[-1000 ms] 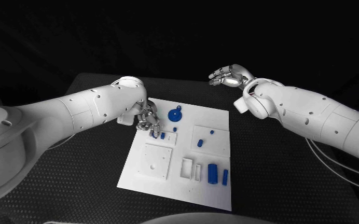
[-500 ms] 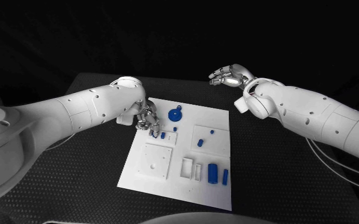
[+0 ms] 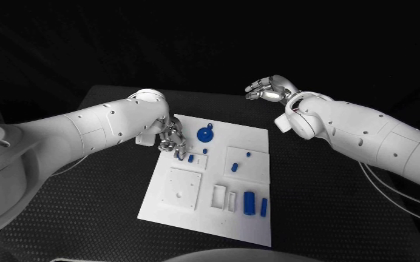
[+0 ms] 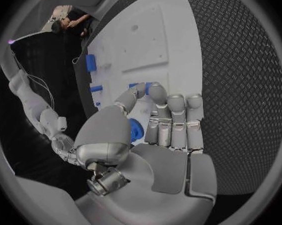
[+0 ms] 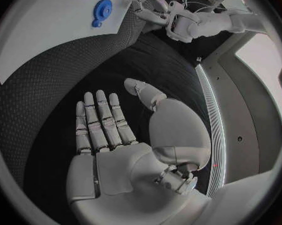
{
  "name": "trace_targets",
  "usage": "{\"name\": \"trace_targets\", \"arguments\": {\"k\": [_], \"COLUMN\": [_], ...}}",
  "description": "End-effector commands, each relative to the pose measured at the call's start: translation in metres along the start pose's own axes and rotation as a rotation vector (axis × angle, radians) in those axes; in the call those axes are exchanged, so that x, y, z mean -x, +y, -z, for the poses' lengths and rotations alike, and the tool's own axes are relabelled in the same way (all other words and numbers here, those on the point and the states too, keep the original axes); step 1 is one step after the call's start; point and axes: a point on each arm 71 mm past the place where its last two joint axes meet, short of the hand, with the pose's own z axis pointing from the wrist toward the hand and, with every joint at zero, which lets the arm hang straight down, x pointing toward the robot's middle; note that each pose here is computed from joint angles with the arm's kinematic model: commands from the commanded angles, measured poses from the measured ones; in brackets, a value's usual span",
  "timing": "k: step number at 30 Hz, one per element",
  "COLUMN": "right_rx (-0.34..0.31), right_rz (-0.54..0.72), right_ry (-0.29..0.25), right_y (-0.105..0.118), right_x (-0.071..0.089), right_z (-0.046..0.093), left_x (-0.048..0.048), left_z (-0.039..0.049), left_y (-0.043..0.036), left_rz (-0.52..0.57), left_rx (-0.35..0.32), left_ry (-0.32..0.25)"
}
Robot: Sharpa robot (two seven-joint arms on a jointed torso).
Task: Assemble the parts on the task board
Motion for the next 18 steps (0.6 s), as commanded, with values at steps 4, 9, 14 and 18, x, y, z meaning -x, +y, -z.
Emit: {"name": "trace_targets", "arguments": {"k": [4,9,14,18], "right_rx": [0.011,0.011,0.011,0.011], "right_rz": [0.004,0.005,0.004,0.004], "right_ry": [0.014,0.013,0.014,0.014], "right_y": [0.0009,0.0006,0.0008,0.0007], "right_x": [-0.0013,-0.0007,-0.001,-0.0007], "right_z": [0.0002,0.0005,0.0005,0.0006], "left_x": [-0.0019,0.0001,0.0013,0.0015], "left_z": [-0.0008,0.0023,0.0032,0.0032], "left_y": [0.0068,0.0051,0.0055,0.0057], "left_rz": [0.015,0.025,0.024,0.026], "left_rx": [0.037,0.024,0.03,0.033], "left_ry": [0.0,0.0,-0.002,-0.006]}}
